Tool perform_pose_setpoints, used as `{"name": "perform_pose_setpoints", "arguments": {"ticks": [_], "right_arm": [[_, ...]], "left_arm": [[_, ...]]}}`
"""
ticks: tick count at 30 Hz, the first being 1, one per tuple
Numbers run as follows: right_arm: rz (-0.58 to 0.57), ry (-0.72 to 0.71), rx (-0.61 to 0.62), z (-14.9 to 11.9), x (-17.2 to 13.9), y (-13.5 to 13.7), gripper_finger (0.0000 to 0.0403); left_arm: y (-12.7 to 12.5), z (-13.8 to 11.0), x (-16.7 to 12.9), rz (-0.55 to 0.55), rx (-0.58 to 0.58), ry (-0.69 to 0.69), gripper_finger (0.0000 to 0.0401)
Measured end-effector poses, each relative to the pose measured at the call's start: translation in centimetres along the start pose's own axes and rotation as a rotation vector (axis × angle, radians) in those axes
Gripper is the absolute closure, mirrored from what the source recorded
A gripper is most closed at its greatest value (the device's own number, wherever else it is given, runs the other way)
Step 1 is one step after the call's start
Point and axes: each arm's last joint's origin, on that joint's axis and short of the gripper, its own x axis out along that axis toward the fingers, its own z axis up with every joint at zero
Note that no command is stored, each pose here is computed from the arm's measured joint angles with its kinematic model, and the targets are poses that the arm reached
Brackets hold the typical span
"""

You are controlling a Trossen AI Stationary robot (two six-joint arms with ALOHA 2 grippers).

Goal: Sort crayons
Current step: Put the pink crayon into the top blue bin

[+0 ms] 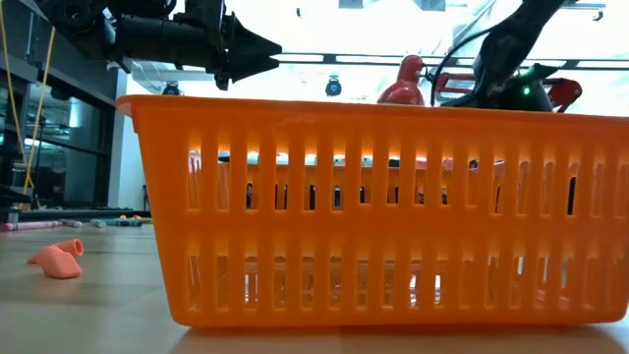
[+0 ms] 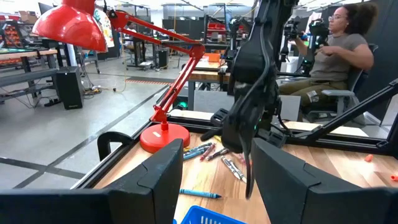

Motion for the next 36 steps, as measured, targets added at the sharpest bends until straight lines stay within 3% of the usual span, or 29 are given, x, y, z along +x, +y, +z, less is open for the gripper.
{"name": "perform_pose_setpoints", "arguments": {"ticks": [8, 13, 19, 24, 36], "right_arm": [[-0.076, 0.057, -0.001, 0.7, 0.5, 0.0, 0.0234], [-0.084, 0.053, -0.094, 0.8, -1.3, 0.0, 0.0234], [-0.120, -0.054, -0.229, 1.7, -2.9, 0.3, 0.0234], [-0.124, -0.037, -0.354, 1.5, -2.2, 0.3, 0.0234], [-0.144, -0.075, -0.459, 1.5, -0.4, 0.4, 0.0234]], "left_arm": [[0.0, 0.0, 0.0, 0.000, 0.000, 0.000, 0.0222], [0.0, 0.0, 0.0, 0.000, 0.000, -0.001, 0.0223], [0.0, 0.0, 0.0, 0.000, 0.000, 0.000, 0.0222], [0.0, 0.0, 0.0, 0.000, 0.000, 0.000, 0.0224], [0.0, 0.0, 0.0, -0.001, 0.000, 0.001, 0.0222]]}}
